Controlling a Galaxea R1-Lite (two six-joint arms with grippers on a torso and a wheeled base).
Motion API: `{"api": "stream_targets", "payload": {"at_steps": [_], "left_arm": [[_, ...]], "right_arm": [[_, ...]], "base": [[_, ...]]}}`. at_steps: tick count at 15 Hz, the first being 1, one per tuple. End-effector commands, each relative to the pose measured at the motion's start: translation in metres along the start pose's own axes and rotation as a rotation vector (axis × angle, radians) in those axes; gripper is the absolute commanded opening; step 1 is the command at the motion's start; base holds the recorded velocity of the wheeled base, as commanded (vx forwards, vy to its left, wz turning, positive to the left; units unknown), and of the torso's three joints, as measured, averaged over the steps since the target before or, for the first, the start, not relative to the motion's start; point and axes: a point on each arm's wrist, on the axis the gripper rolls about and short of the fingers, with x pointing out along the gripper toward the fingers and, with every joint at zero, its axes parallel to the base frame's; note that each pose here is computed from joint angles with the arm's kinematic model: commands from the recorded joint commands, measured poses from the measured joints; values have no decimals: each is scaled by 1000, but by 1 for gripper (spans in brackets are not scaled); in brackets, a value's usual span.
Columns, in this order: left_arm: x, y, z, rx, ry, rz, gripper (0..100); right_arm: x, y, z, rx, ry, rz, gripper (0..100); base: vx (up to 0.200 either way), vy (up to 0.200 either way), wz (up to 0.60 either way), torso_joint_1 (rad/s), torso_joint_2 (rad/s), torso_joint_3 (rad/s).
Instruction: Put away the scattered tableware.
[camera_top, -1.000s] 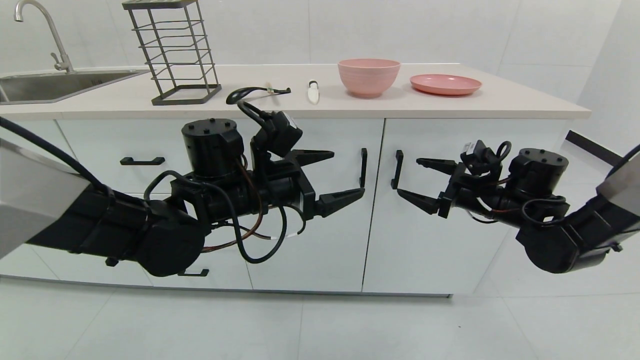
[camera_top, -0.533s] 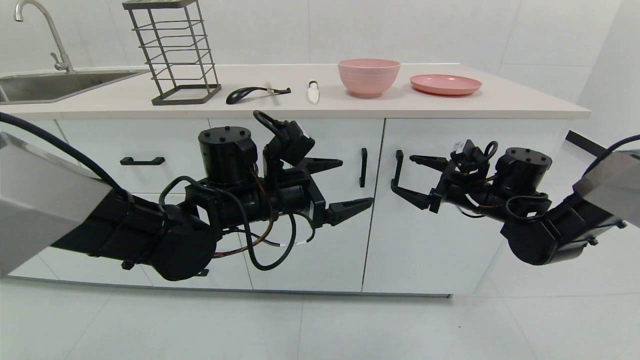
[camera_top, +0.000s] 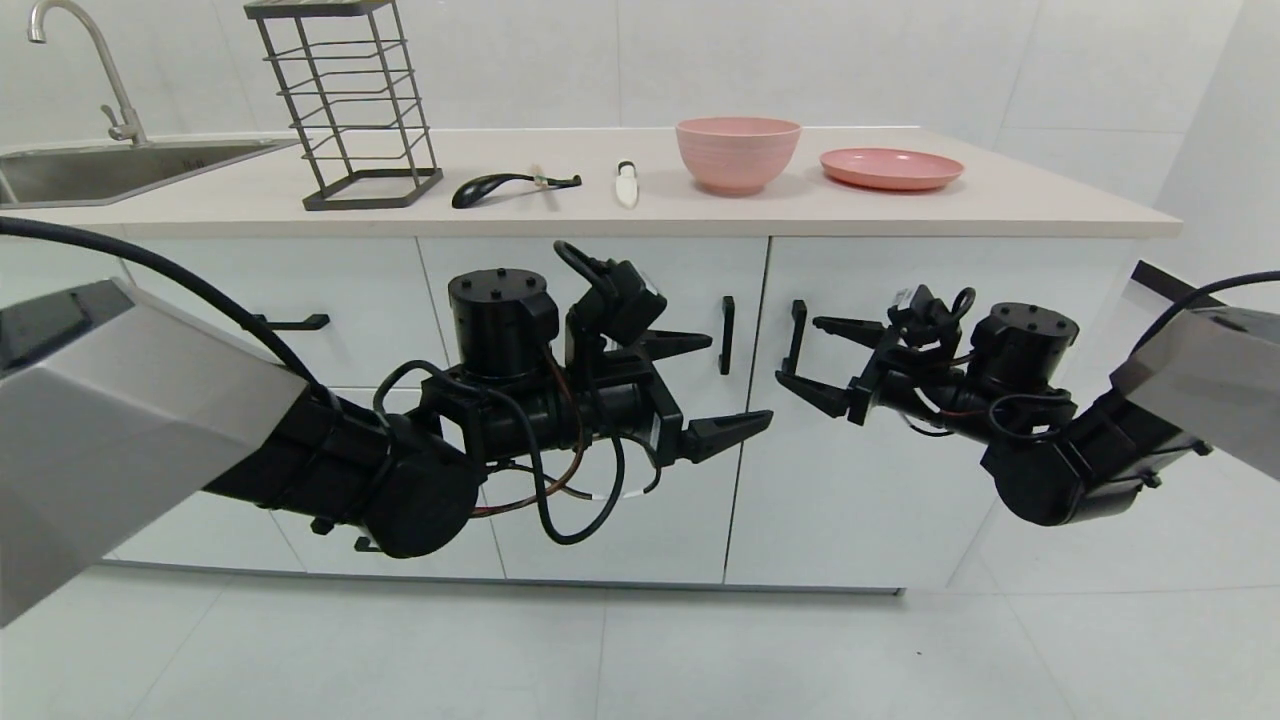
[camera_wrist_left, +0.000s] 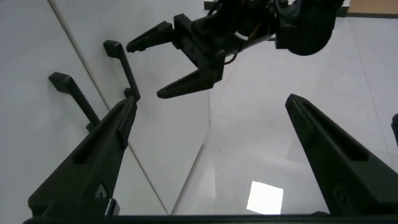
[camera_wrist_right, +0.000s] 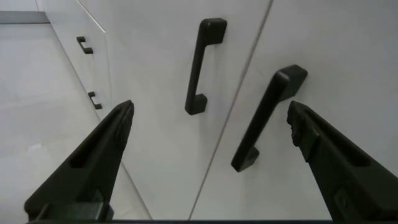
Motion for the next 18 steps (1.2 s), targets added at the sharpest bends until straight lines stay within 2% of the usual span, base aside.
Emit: {"api": "stream_targets", "payload": {"at_steps": [1,5,13,14,16,18], "left_arm": [[5,-2,-2,-1,2,-9,100],[16,4,-5,7,-10,-7,100],[17,9,-5,1,-12,19,100],[20,12,-7,4,-15,24,100],[23,15,-7,4,-20,25,100],[24,15,-9,3,-20,16,100]], "right_arm": [[-1,-4,-10,10,12,2,100],[13,5,-30,8,-9,96,100],[30,-5,-45,-10,-38,137,100],[28,-3,-50,-6,-54,251,100],[27,-2,-47,-32,-97,365,100],[22,-3,-48,-35,-106,404,100]], "base": [[0,0,0,0,0,0],[0,0,0,0,0,0],[0,0,0,0,0,0],[0,0,0,0,0,0],[0,0,0,0,0,0],[0,0,0,0,0,0]]}}
